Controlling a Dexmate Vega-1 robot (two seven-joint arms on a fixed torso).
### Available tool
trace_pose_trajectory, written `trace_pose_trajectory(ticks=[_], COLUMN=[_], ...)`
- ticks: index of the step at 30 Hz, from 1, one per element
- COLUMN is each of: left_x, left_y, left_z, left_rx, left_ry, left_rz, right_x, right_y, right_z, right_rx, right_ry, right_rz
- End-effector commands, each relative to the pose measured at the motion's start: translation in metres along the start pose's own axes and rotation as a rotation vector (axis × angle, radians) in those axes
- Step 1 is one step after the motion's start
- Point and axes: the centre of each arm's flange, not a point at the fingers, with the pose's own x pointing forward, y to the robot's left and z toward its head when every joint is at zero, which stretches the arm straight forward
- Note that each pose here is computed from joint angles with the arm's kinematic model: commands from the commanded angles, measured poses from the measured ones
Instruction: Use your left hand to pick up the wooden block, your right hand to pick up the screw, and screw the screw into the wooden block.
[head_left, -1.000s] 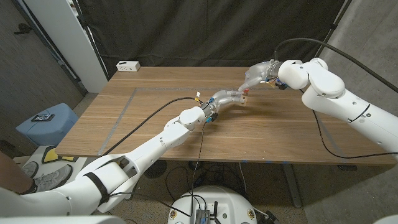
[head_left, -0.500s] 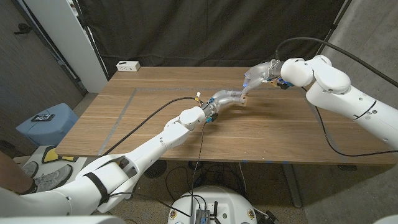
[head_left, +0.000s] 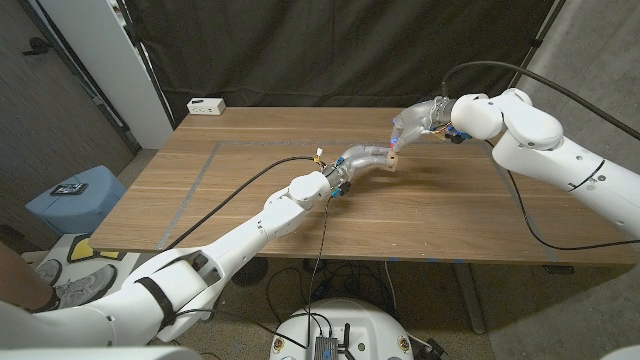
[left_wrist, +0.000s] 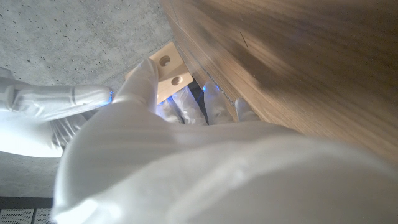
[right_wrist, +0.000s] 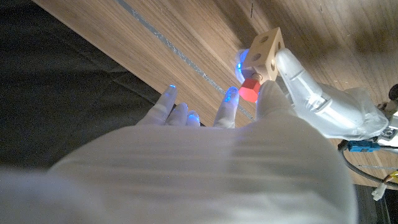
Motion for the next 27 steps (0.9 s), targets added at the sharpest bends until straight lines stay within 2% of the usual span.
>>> trace_pose_trajectory(ticks=[1,27], left_x=[0.0021,0.0040], left_y=[0.0014,0.0005], left_z=[0.0010,0.0006], left_rx=[0.003,0.001], left_ry=[-0.003,0.000], left_rz=[-0.002,-0.009], right_x=[0.0023,0.0069], right_y=[-0.0004,0.0006], right_z=[-0.0005,-0.0006], right_rx=[-0.001,0.008], right_ry=[-0.002,-0.006], right_rz=[-0.012,-0.037])
